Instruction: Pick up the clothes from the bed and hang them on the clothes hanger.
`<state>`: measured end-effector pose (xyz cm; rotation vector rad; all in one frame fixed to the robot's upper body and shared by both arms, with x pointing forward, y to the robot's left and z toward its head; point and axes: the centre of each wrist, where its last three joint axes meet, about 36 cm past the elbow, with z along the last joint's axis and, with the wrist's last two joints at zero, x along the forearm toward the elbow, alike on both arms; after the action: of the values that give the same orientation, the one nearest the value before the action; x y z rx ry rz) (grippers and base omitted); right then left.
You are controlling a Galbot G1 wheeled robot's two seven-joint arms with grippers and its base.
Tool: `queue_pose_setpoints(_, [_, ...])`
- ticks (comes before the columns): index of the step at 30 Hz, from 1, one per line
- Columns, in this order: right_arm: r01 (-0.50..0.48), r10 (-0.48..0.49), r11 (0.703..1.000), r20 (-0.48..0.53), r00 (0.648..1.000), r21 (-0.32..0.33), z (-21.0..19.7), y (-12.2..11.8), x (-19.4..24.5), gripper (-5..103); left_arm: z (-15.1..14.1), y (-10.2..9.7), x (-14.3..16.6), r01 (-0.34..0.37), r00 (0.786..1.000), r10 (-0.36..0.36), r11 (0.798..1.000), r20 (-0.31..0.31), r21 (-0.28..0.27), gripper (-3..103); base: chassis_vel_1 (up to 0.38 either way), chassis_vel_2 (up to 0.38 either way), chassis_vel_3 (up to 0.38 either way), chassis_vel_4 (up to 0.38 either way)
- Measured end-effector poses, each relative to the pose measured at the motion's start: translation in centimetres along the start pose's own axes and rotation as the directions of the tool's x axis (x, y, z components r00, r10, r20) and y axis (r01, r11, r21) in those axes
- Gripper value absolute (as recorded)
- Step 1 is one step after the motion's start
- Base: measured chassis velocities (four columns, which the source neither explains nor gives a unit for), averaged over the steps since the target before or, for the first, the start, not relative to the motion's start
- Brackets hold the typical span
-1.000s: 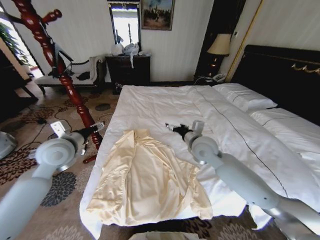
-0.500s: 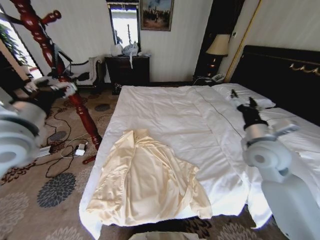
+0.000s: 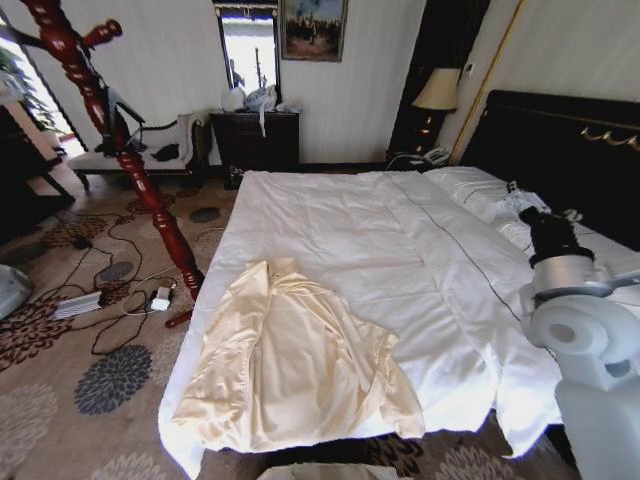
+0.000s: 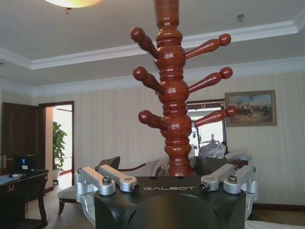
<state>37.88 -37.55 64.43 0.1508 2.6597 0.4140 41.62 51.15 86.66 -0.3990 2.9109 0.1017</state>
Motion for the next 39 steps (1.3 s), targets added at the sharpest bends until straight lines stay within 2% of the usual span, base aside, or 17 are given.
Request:
queue_pose_setpoints(2, [0.006,-0.006,1.0,-0.01,1.0,-0.008,0.4,0.3,-0.5,100,0.2,1.5,-0.7,-0.015,1.0,0.015,1.0,-0.002,0.019,100,0.0,0.0,0.0,0.0])
queue_pose_setpoints(10, [0.008,-0.008,0.999,-0.028,1.0,-0.034,1.2,1.0,-0.4,100,1.2,2.1,-1.1,-0.044,0.999,0.044,0.996,-0.001,0.078,100,0.0,0.0,0.0,0.0])
queue_pose_setpoints(12, [-0.006,0.005,1.0,-0.035,0.999,-0.03,1.4,0.8,0.1,100,3.6,-1.1,-0.2,-0.091,0.995,0.096,0.987,-0.035,0.131,100,0.0,0.0,0.0,0.0])
queue_pose_setpoints(13, [-0.01,0.009,0.999,-0.034,0.999,-0.031,1.4,0.8,0.2,100,4.9,-2.7,0.4,-0.111,0.991,0.119,0.985,-0.053,0.133,100,0.0,0.0,0.0,0.0])
queue_pose_setpoints(14, [-0.01,0.009,0.999,-0.034,0.999,-0.031,1.4,0.8,0.2,100,4.9,-2.7,0.4,-0.111,0.991,0.119,0.985,-0.053,0.133,100,0.0,0.0,0.0,0.0])
queue_pose_setpoints(15, [-0.013,0.012,0.999,-0.033,0.999,-0.033,1.4,0.7,0.3,100,6.1,-4.0,0.9,-0.126,0.989,0.135,0.983,-0.065,0.133,100,0.0,0.0,0.0,0.0])
queue_pose_setpoints(17, [-0.022,0.02,0.999,-0.03,0.999,-0.037,1.3,0.7,0.6,100,10.5,-7.0,2.4,-0.142,0.984,0.157,0.978,-0.089,0.152,100,0.0,0.0,0.0,0.0])
queue_pose_setpoints(19, [-0.024,0.023,0.999,-0.028,0.999,-0.037,1.3,0.6,0.7,100,12.0,-7.8,2.9,-0.149,0.983,0.164,0.976,-0.086,0.158,100,0.0,0.0,0.0,0.0])
queue_pose_setpoints(22, [-0.047,0.046,0.998,-0.017,0.999,-0.041,1.2,0.1,0.9,100,19.1,-11.2,4.4,-0.196,0.971,0.218,0.961,-0.098,0.196,100,0.0,0.0,0.0,0.0])
queue_pose_setpoints(23, [-0.047,0.046,0.998,-0.017,0.999,-0.041,1.2,0.1,0.9,100,19.1,-11.2,4.4,-0.196,0.971,0.218,0.961,-0.098,0.196,100,0.0,0.0,0.0,0.0])
queue_pose_setpoints(24, [-0.061,0.06,0.997,-0.015,0.998,-0.045,1.4,-0.1,0.9,100,21.7,-12.5,4.4,-0.216,0.966,0.239,0.956,-0.097,0.2,100,0.0,0.0,0.0,0.0])
queue_pose_setpoints(29, [-0.092,0.092,0.994,-0.016,0.996,-0.053,2.2,-0.8,0.8,100,28.1,-15.0,3.1,-0.239,0.961,0.258,0.956,-0.097,0.173,100,0.0,0.0,0.0,0.0])
queue_pose_setpoints(32, [-0.119,0.118,0.992,-0.024,0.993,-0.048,3.0,-1.4,0.8,100,32.7,-17.9,1.1,-0.241,0.958,0.267,0.947,-0.105,0.213,100,0.0,0.0,0.0,0.0])
queue_pose_setpoints(33, [-0.119,0.118,0.992,-0.024,0.993,-0.048,3.0,-1.4,0.8,100,32.7,-17.9,1.1,-0.241,0.958,0.267,0.947,-0.105,0.213,100,0.0,0.0,0.0,0.0])
queue_pose_setpoints(36, [-0.143,0.142,0.989,-0.036,0.989,-0.036,3.9,-2.2,0.5,100,35.2,-21.9,-2.7,-0.247,0.956,0.282,0.925,-0.084,0.287,100,0.0,0.0,0.0,0.0])
queue_pose_setpoints(37, [-0.143,0.142,0.989,-0.036,0.989,-0.036,3.9,-2.2,0.5,100,35.2,-21.9,-2.7,-0.247,0.956,0.282,0.925,-0.084,0.287,100,0.0,0.0,0.0,0.0])
queue_pose_setpoints(39, [-0.157,0.155,0.987,-0.045,0.987,-0.034,4.6,-2.6,0.0,100,34.9,-25.2,-6.2,-0.272,0.951,0.304,0.913,-0.06,0.305,100,0.0,0.0,0.0,0.0])
